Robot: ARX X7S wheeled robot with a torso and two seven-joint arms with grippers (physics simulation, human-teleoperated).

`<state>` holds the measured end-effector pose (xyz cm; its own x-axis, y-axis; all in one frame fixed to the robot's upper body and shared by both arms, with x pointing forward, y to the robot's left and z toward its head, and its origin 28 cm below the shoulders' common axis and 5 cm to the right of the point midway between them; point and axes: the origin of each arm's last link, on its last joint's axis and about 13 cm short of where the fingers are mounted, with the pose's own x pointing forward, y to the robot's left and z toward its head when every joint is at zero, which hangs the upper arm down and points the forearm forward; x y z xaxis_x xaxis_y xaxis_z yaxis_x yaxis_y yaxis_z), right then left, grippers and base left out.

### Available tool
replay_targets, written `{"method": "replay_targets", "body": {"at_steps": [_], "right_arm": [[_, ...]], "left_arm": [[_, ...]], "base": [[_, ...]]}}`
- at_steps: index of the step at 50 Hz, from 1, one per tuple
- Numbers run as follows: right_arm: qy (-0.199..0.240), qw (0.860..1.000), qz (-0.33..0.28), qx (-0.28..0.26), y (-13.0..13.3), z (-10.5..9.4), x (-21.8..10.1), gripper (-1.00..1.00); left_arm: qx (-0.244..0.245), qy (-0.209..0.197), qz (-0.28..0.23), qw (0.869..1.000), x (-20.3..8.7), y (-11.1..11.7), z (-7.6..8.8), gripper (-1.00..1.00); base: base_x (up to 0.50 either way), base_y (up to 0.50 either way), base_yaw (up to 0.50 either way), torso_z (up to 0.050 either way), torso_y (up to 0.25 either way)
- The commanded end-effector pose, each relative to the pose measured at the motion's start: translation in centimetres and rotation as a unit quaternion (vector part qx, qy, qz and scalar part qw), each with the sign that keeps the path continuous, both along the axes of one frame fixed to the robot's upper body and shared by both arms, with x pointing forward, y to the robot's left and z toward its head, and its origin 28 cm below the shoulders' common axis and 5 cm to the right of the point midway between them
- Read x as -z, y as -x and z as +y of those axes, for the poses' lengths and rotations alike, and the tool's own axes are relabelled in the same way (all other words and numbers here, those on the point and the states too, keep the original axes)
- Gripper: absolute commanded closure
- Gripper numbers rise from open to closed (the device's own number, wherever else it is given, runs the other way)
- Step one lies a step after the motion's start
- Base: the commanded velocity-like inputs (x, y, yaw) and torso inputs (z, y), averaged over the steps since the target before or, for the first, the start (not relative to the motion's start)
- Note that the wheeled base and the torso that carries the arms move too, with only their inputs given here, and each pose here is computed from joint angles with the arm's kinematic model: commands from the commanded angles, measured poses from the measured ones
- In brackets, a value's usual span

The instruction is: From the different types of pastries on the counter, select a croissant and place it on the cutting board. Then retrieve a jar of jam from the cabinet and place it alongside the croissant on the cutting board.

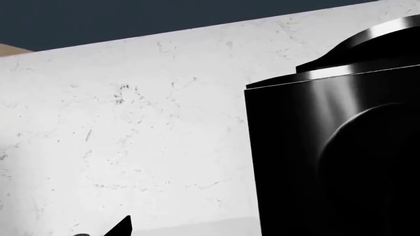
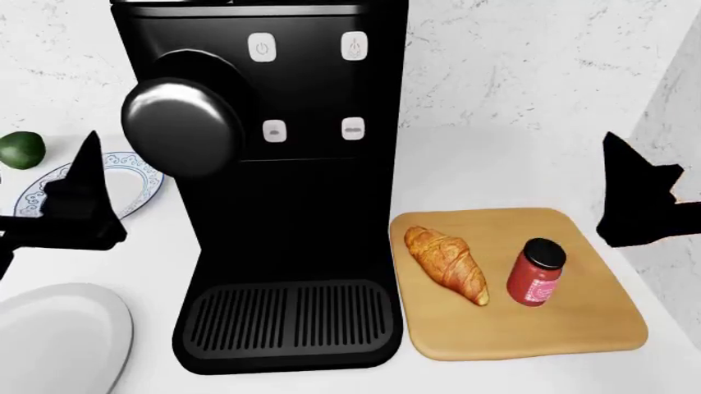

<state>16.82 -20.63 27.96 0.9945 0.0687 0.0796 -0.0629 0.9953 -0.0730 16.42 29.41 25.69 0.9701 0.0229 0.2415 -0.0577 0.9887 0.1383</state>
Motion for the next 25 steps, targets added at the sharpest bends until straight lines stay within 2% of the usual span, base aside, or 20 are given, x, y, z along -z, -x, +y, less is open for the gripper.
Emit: {"method": "replay_targets", "body": {"at_steps": [1, 11, 18, 25], "right_arm": [[0.000, 0.998, -0.061, 0.034, 2.3, -1.2, -3.5, -1.00], [-0.002, 0.991, -0.106, 0.075, 4.3, -2.5, -5.9, -1.00], [-0.005, 0.984, -0.143, 0.105, 5.6, -3.0, -7.2, -1.00], [-0.005, 0.972, -0.187, 0.140, 6.9, -3.4, -8.5, -1.00]], "left_arm": [[-0.009, -0.002, -0.014, 1.000, 0.1, 0.5, -0.2, -1.00], [-0.066, 0.018, -0.069, 0.995, -0.6, 1.4, 0.1, -1.00], [-0.106, 0.035, -0.128, 0.985, -1.2, 2.1, 0.6, -1.00], [-0.130, 0.051, -0.166, 0.976, -1.8, 2.7, 0.9, -1.00]], "base": [[0.00, 0.00, 0.00, 0.000, 0.000], [0.00, 0.00, 0.00, 0.000, 0.000], [0.00, 0.00, 0.00, 0.000, 0.000], [0.00, 0.00, 0.00, 0.000, 0.000]]}}
